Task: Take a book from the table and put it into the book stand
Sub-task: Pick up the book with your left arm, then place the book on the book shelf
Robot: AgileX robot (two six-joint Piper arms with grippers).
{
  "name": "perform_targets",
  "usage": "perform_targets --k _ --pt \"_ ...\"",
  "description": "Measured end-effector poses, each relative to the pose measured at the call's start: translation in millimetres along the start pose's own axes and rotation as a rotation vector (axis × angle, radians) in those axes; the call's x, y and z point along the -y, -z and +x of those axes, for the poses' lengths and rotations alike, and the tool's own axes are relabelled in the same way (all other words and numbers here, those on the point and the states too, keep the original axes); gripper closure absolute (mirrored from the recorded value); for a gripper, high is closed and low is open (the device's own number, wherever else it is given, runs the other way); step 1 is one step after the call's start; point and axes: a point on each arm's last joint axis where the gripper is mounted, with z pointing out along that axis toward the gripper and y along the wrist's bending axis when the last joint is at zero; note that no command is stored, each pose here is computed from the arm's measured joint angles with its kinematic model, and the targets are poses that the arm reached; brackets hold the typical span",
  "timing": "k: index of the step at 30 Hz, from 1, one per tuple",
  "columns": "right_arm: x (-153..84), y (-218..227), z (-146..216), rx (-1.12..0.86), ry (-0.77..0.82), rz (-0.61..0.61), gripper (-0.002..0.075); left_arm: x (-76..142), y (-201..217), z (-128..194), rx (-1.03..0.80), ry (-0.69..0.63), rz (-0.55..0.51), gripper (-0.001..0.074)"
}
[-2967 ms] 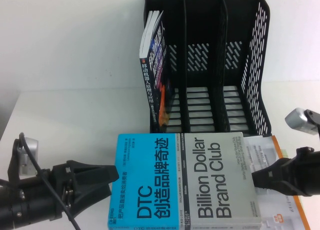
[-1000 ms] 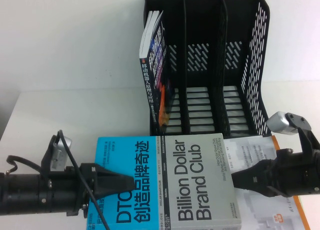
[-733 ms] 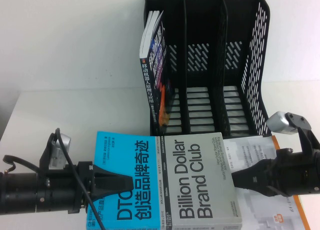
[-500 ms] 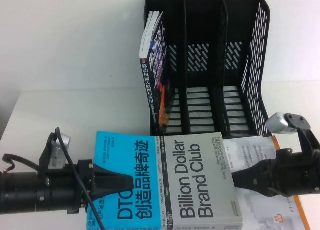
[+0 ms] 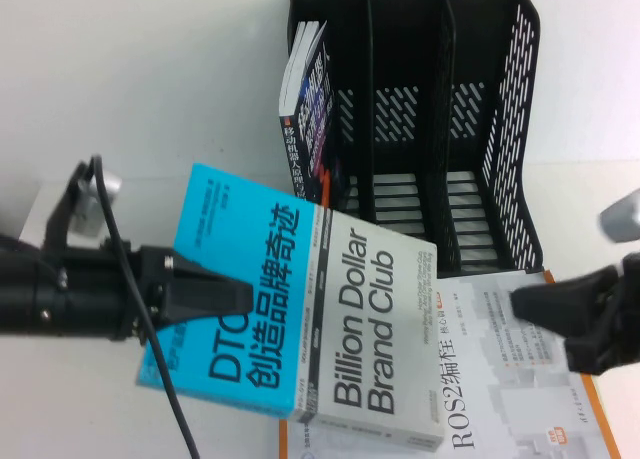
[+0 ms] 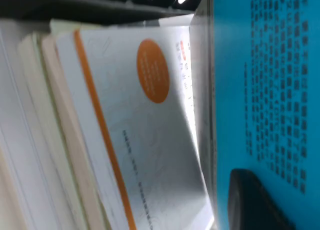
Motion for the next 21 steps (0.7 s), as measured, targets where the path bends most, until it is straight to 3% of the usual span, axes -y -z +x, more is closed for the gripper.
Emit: perform_targets --k 10,21 --pt "-20.7 49.9 -18.0 0.229 0.113 0.115 0.0728 42.6 21.2 -24.1 0.001 -0.085 -0.056 0.0554" --pt "-19.1 55.9 -20.3 0.267 0.128 0.170 0.0728 91.1 42.6 -52.4 0.063 -0.174 -0.051 0.0554"
